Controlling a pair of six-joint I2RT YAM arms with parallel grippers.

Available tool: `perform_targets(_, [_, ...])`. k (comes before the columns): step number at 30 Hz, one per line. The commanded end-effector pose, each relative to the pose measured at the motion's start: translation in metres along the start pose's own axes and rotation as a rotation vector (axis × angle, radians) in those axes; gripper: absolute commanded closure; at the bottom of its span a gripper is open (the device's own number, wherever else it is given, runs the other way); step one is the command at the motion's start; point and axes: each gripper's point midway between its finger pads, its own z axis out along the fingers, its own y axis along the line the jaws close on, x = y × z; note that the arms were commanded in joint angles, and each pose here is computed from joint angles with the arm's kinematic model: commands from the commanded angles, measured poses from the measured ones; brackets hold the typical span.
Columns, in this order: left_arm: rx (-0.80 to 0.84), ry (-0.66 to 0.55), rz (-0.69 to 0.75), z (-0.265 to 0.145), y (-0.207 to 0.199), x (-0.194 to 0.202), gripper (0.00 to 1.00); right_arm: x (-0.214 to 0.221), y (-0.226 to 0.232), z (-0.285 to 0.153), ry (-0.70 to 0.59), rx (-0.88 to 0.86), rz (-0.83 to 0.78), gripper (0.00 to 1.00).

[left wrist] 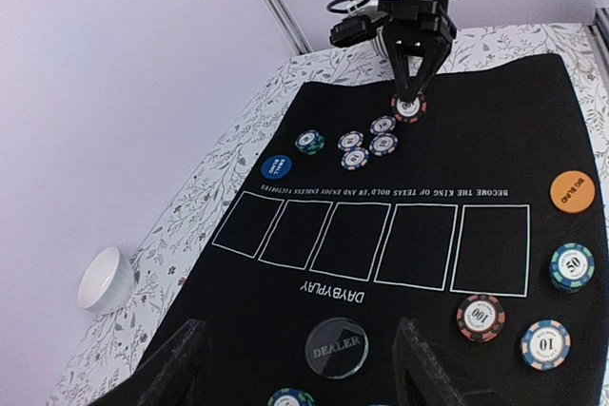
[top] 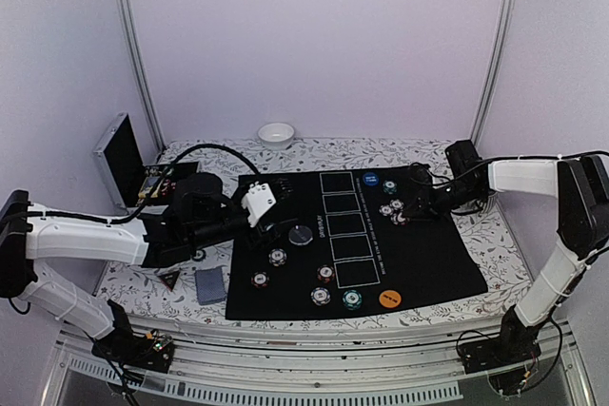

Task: Distribute texas hold em gaming equipment
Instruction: Place the poker chips pile in the small blind area.

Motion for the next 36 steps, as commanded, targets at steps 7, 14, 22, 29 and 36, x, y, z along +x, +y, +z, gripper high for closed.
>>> perform_targets(7, [-0.001,0.006,-0.008,-0.003,0.002,-0.008,0.32,0.000,-0.054,0.007,0.040,0.134,0.025,0.98])
perform_targets(14, [-0.014,0.020,-0.001,-0.003,0.003,-0.005,0.32,-0.004,-0.066,0.022,0.076,0.128,0.035,0.98])
perform_targets(22, [-0.017,0.024,0.004,-0.003,0.004,-0.005,0.32,0.002,-0.082,0.026,0.094,0.142,0.059,0.98])
perform_targets(29, [-0.019,0.031,0.007,-0.002,0.004,-0.003,0.32,0.003,-0.094,0.022,0.087,0.179,0.076,0.92])
perform_targets(36, [-0.020,0.036,0.011,-0.001,0.005,-0.003,0.32,0.004,-0.107,0.019,0.082,0.252,0.086,0.82])
